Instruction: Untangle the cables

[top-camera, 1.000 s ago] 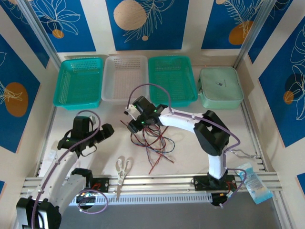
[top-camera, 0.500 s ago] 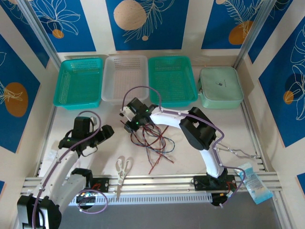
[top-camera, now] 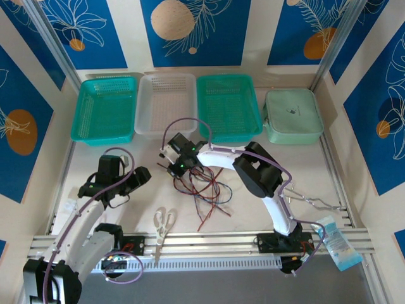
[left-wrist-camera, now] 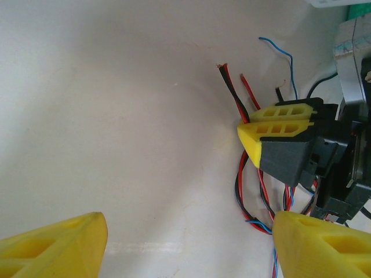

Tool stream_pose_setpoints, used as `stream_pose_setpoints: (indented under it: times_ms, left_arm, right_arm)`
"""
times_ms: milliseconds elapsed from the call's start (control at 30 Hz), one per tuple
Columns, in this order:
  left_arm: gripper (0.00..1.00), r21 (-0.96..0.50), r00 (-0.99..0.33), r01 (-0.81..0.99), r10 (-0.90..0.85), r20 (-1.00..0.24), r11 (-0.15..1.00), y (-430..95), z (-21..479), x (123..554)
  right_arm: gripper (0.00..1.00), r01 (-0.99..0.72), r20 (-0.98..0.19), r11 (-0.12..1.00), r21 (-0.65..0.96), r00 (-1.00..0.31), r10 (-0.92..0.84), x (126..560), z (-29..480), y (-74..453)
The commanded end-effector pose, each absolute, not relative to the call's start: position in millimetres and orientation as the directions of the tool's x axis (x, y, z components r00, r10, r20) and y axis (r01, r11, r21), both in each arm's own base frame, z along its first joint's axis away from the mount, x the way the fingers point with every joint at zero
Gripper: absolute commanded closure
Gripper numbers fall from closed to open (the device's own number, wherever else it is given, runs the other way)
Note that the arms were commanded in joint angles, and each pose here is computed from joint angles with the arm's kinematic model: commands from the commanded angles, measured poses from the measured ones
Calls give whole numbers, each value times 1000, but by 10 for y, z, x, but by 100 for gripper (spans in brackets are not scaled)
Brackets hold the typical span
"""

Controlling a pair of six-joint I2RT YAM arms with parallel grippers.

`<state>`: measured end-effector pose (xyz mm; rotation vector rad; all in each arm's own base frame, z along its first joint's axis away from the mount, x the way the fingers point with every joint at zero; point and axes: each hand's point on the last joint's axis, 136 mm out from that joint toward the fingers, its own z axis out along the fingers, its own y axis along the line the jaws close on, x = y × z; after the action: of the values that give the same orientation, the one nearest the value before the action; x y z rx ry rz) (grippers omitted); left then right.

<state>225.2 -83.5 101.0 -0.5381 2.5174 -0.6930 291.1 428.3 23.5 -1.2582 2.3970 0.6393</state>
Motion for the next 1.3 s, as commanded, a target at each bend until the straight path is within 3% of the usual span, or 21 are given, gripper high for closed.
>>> stream_pose_setpoints:
  times_ms: [0, 133, 333, 633, 700, 967, 1267]
  left_arm:
    - [26, -573, -812, -232, -481, -332, 786, -852, 1094, 2254]
    - [27, -597, -813, -209, -477, -335, 775, -898, 1188, 2269]
    - [27, -706, -793, -180, -526, -308, 685, -1059, 1402, 2380]
    - [28, -751, -756, -108, -545, -363, 651, -1104, 1870, 2518]
    - [32, -765, -755, -55, -528, -389, 642, -1164, 2031, 2542]
    - [34, -710, -682, 191, -428, -592, 678, -1294, 2865, 2589]
    - [35, -700, -667, 255, -403, -626, 667, -1451, 3146, 2704]
  right_arm:
    - [94, -855, -570, 471, 217, -503, -650, 2873, 481, 4362]
    - [100, -868, -630, 454, 203, -470, -618, 2840, 761, 4368]
    - [100, -864, -683, 451, 223, -469, -560, 2807, 1216, 4317]
    - [100, -856, -839, 459, 236, -418, -348, 2900, 2399, 3995]
    - [100, -856, -870, 454, 249, -404, -284, 2909, 2718, 3884]
    - [100, -883, -974, 441, 164, -217, -71, 2895, 3841, 3472]
    - [100, -901, -998, 431, 38, -12, 63, 2792, 4822, 3233]
